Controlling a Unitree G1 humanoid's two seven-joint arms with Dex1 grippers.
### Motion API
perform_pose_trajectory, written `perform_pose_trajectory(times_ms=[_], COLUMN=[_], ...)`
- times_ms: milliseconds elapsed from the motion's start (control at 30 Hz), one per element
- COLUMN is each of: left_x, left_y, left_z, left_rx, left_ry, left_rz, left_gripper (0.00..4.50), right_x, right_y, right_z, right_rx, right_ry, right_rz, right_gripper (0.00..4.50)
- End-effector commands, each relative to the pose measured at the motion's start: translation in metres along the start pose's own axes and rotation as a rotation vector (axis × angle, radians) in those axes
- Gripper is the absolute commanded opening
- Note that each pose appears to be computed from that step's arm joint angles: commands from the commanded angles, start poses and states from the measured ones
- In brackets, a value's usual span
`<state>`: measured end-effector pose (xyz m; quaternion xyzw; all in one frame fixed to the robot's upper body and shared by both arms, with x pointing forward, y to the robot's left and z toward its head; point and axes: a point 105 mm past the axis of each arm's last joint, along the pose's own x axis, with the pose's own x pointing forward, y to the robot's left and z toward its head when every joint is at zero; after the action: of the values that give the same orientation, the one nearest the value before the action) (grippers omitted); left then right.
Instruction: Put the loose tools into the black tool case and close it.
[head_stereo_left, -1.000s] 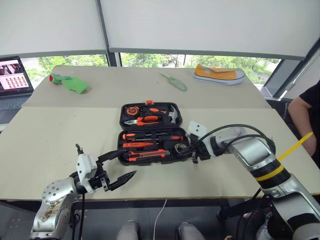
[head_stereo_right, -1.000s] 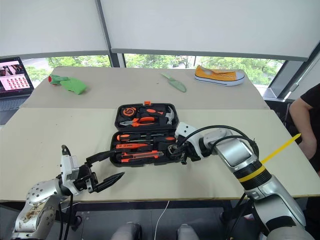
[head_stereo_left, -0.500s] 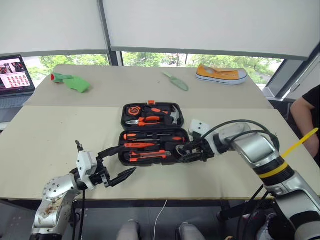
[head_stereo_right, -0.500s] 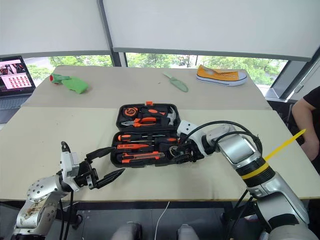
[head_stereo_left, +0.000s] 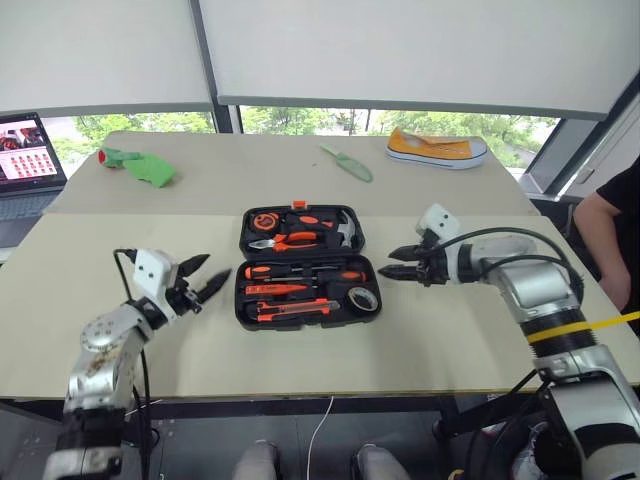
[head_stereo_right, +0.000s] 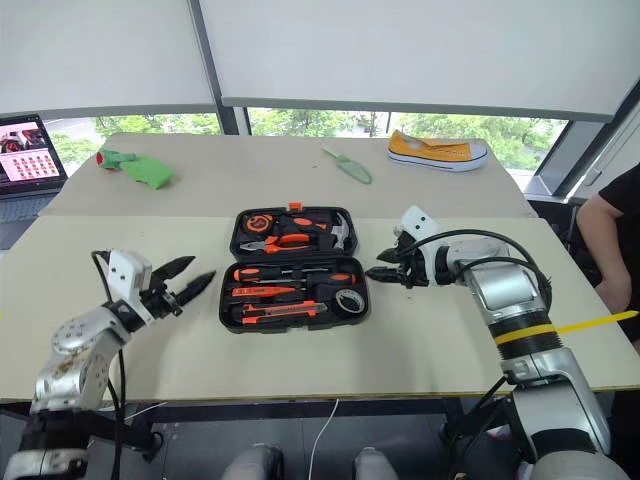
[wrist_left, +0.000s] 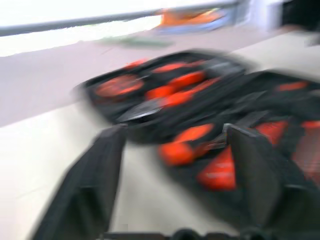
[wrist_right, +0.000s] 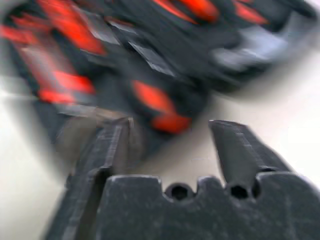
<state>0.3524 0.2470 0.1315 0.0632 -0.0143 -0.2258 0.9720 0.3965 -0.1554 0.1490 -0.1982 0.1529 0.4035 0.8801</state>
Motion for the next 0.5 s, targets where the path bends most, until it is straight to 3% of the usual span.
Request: perform_pose_trajectory(times_ms=[33,100,133,167,333,500], left_x=[0.023,0.034,0.039,0.044,0.058,0.063], left_y=[0.018,0.016,0.013,0.010,-0.006,-0.030], left_z=[-0.009,-0.014,-0.013,-0.013,-0.024,-0.012], left_rx=[-0.012,-0.003,0.000,-0.002,-0.006,-0.017], left_ry=[0.101,0.135,0.129,0.131,0.215,0.167], left_rz=[0.102,0.086,0.064,0.043,-0.082,-0.273], left_gripper=[1.61,0.97,0.44,0.20,0.20,0.20], right_x=[0.022,0.035,0.040,0.044,0.063,0.062], right_y=[-0.022,-0.021,-0.019,-0.017,0.006,0.032], right_z=[0.013,0.015,0.017,0.017,0.011,0.013], right_rx=[-0.129,-0.144,-0.147,-0.149,-0.109,-0.108], right_ry=[-0.065,-0.091,-0.108,-0.107,-0.100,-0.162], right_rz=[-0.143,-0.143,-0.128,-0.118,0.029,0.214], right_gripper=[1.26,0.62,0.10,0.00,0.00,0.00])
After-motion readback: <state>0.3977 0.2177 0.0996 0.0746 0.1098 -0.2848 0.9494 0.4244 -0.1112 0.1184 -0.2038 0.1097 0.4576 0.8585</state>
